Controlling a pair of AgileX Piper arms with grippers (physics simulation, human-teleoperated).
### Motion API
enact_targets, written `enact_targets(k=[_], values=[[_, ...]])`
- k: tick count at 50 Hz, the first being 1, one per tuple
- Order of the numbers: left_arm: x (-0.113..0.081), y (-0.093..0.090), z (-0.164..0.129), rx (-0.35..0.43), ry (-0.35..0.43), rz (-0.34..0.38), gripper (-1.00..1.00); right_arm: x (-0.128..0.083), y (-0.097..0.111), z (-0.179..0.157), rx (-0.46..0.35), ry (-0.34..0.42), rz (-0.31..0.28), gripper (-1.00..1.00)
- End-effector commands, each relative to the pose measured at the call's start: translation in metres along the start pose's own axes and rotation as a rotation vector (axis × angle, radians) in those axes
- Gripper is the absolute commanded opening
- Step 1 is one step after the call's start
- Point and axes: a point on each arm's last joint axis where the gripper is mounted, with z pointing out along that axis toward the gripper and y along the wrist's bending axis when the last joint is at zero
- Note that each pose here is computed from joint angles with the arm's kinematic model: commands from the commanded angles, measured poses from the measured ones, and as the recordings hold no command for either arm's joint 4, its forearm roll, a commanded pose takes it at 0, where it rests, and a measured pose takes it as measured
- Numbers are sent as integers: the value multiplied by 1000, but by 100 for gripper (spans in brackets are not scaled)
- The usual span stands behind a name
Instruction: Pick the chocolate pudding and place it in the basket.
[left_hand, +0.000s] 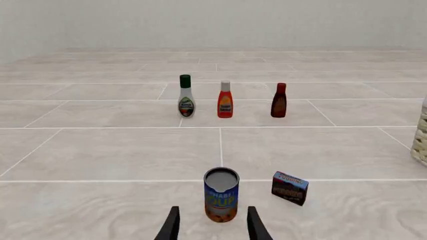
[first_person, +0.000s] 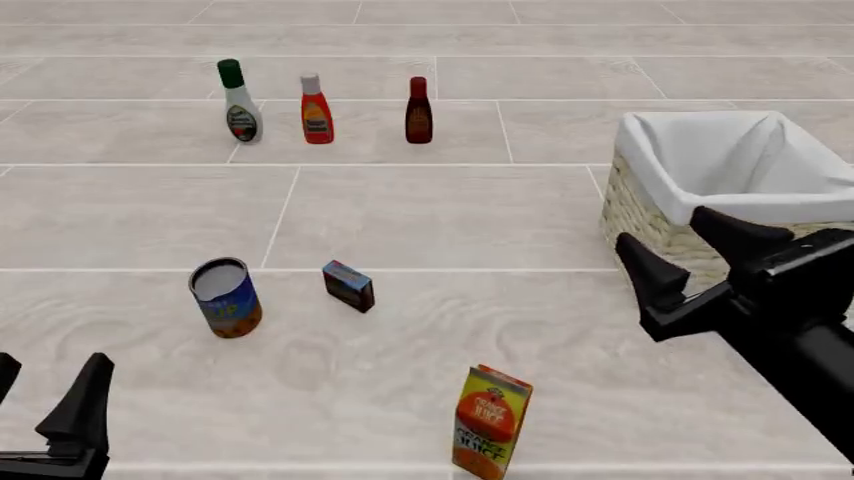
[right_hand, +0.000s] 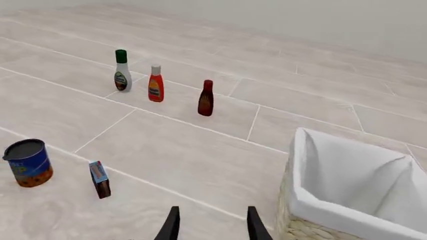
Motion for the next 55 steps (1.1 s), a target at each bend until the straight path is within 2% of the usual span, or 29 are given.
enact_targets(k=[1,3,20,23,26,33,35,37,40,42,55], values=[[0,0,0,0,0,-1,100,-15,10,24,-67,47,-42,100],[0,0,0,0,2,-3,100,-19,12,27,-82,56,-31,100],[0,0,0,0,0,-1,100,-37,30,62,-170,127,-81,100],[0,0,0,0,0,-1,100,-41,35,70,-190,135,-107,100],[0,0,0,-1,2,-3,100,-44,41,76,-212,145,-105,100],[0,0,0,-1,1,-2,100,-49,47,92,-235,172,-145,100],[0,0,0,0,0,-2,100,-54,51,96,-248,179,-138,100],[0,0,0,0,0,-1,100,-53,53,99,-259,189,-165,100],[0,0,0,-1,0,-1,100,-56,57,102,-272,198,-164,100],[0,0,0,-1,1,-2,100,-55,58,106,-277,208,-191,100],[0,0,0,-1,0,-1,100,-61,73,133,-314,253,-199,100]])
